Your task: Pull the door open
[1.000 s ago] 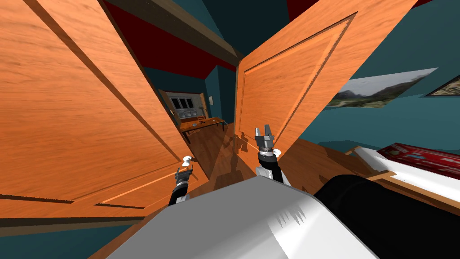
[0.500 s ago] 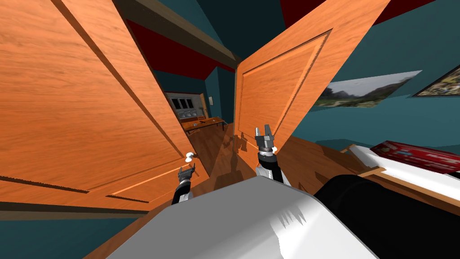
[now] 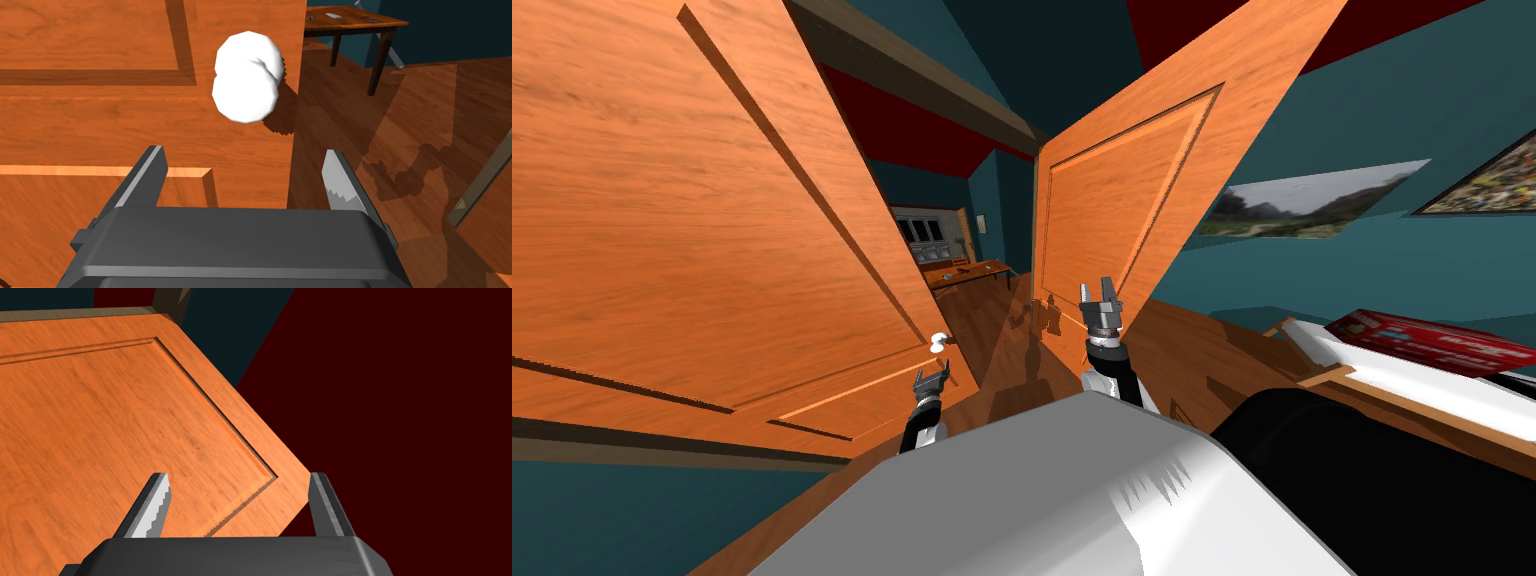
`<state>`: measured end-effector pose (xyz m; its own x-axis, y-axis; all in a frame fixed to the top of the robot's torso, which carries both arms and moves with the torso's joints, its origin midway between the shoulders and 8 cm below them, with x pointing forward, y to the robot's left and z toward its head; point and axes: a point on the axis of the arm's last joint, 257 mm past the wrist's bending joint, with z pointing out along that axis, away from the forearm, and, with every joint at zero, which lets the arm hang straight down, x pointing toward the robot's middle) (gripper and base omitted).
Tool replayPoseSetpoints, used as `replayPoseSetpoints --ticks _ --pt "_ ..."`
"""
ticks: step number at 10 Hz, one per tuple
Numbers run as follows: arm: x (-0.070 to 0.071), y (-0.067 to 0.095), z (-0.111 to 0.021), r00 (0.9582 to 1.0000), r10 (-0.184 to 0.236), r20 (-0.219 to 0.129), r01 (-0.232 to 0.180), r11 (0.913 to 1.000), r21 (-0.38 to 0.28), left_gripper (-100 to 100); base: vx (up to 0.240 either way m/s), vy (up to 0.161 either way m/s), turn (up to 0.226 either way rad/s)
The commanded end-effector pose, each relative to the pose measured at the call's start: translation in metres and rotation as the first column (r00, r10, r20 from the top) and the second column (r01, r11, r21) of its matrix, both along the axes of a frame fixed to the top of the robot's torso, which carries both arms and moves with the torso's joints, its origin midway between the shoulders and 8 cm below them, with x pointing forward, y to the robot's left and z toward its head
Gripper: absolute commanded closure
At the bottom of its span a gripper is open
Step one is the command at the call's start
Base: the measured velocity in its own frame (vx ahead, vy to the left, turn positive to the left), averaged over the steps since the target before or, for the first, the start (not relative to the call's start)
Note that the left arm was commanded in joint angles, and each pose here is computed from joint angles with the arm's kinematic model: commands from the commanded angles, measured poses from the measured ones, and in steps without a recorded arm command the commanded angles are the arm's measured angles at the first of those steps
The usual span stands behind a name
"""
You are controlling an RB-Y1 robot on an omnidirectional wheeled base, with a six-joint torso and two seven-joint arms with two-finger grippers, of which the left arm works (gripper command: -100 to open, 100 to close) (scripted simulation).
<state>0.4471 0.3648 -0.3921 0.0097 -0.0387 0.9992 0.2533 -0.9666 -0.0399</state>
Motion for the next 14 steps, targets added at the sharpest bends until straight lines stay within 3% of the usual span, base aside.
replayPoseSetpoints --ticks 1,2,7,8,9,14 --pt "0.000 0.000 0.000 1.0000 0.000 0.000 0.000 1.0000 0.000 -100 -0.036 0.016 -0.004" --pt "-0.007 0.018 -0.001 0.9998 0.019 0.001 -0.019 0.9998 -0.007 -100 0.113 -0.026 -0.152" --pt "-0.028 0.067 0.000 0.9974 0.072 0.005 -0.072 0.9974 -0.006 -100 0.204 0.005 -0.113" --pt "-0.023 0.060 0.001 0.9979 0.064 0.002 -0.064 0.9979 -0.005 -100 0.087 0.017 -0.020" --pt "-0.023 0.060 0.001 0.9979 0.064 0.002 -0.064 0.9979 -0.005 100 -0.008 0.005 0.045" --pt "-0.023 0.060 0.001 0.9979 0.064 0.002 -0.064 0.9979 -0.005 100 -0.018 0.000 -0.002"
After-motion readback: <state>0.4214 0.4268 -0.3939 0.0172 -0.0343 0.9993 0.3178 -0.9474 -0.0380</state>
